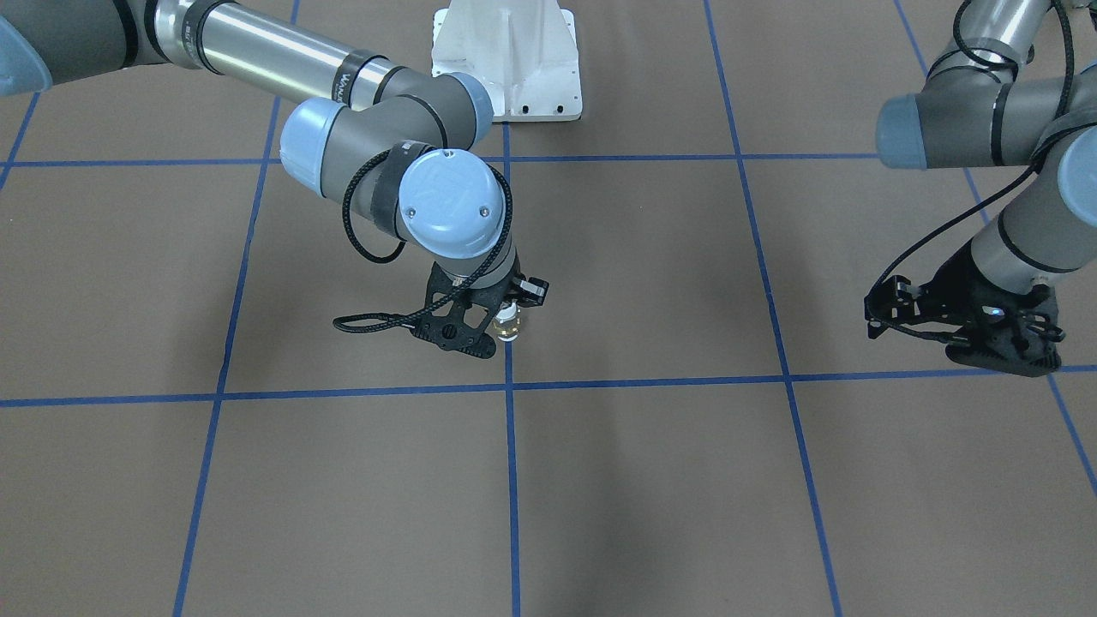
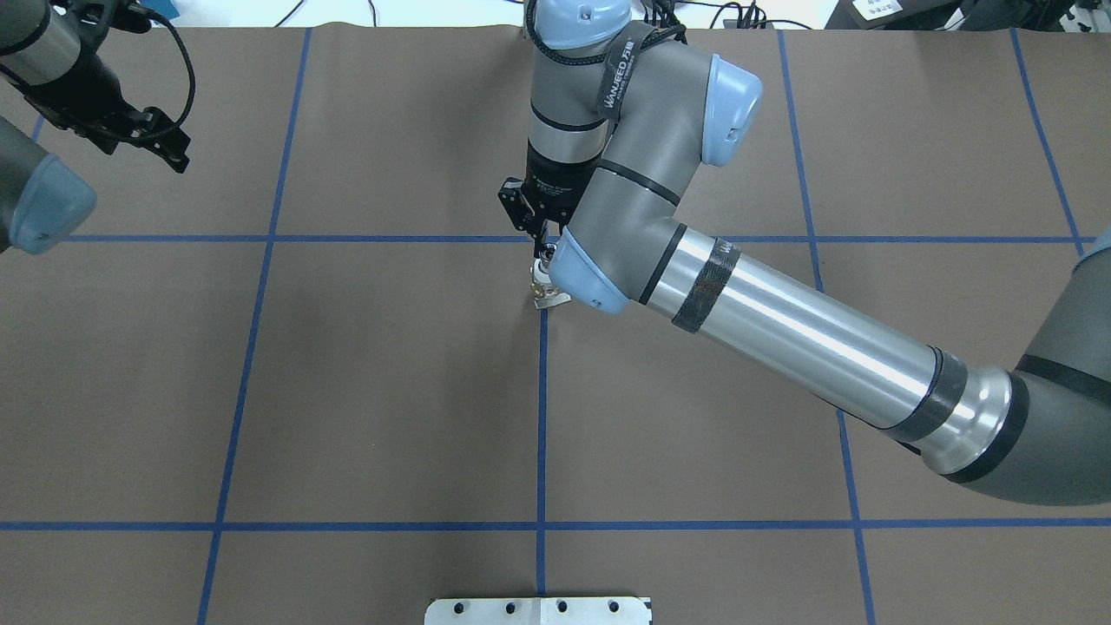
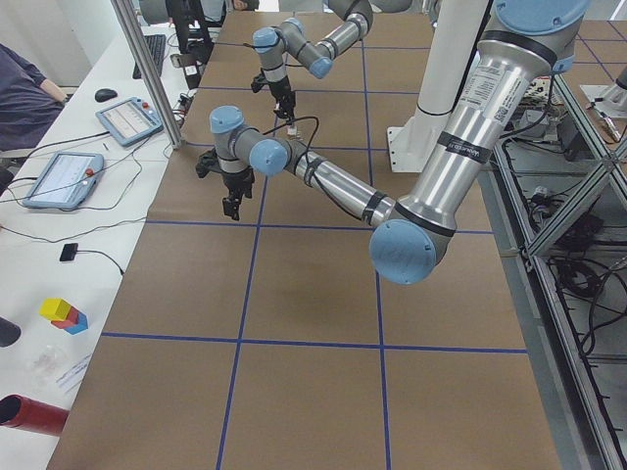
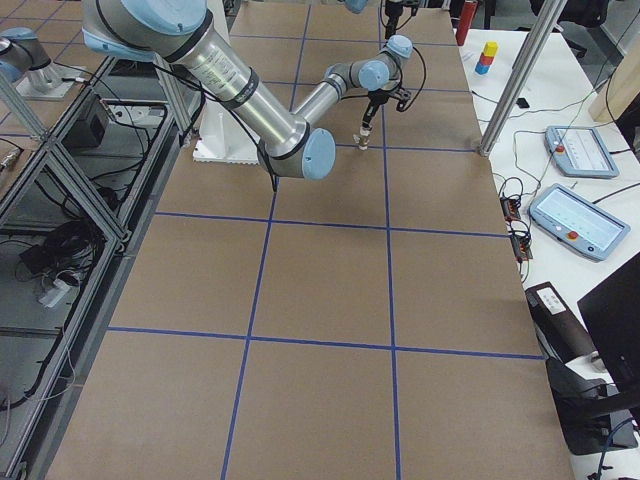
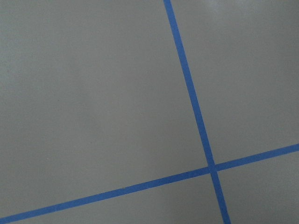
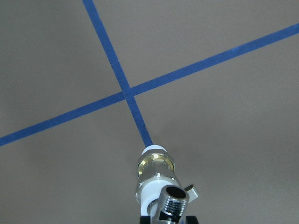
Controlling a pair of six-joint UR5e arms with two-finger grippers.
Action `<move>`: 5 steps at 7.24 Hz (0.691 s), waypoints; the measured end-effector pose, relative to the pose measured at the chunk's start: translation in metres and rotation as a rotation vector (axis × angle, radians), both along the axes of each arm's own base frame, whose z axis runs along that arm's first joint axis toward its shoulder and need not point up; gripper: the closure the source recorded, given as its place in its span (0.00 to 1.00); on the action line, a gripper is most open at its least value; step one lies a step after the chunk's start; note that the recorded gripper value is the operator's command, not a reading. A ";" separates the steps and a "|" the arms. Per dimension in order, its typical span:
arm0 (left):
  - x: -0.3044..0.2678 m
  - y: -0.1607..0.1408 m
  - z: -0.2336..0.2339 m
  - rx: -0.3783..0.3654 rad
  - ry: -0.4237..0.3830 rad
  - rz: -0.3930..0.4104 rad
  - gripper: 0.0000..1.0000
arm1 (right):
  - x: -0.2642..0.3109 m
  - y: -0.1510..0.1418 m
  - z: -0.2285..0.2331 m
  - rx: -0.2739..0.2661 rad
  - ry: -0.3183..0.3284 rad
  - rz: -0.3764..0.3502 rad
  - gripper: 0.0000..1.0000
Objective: Assemble PPR valve and pipe with both arms
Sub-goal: 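Lower the chrome fitting onto the valve top with the right gripper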
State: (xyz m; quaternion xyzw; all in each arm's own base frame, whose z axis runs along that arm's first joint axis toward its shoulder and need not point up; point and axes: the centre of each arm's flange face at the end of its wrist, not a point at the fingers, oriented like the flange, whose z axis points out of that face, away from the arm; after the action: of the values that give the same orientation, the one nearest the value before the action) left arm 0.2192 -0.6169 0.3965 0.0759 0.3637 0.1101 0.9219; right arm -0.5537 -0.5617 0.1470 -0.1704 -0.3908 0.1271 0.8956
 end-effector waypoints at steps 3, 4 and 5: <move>0.000 -0.001 0.002 -0.003 -0.002 -0.001 0.00 | -0.001 0.001 0.000 0.015 -0.024 0.005 0.01; 0.000 -0.001 0.002 -0.004 -0.002 0.000 0.00 | -0.001 0.001 0.000 0.016 -0.027 0.007 0.01; 0.001 -0.001 0.002 -0.004 -0.002 0.000 0.00 | 0.000 0.001 0.000 0.017 -0.028 0.008 0.01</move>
State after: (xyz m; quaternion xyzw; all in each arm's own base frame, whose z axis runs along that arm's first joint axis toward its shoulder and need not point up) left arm 0.2198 -0.6177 0.3986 0.0737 0.3631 0.1096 0.9224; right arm -0.5540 -0.5606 0.1471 -0.1629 -0.4052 0.1250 0.8909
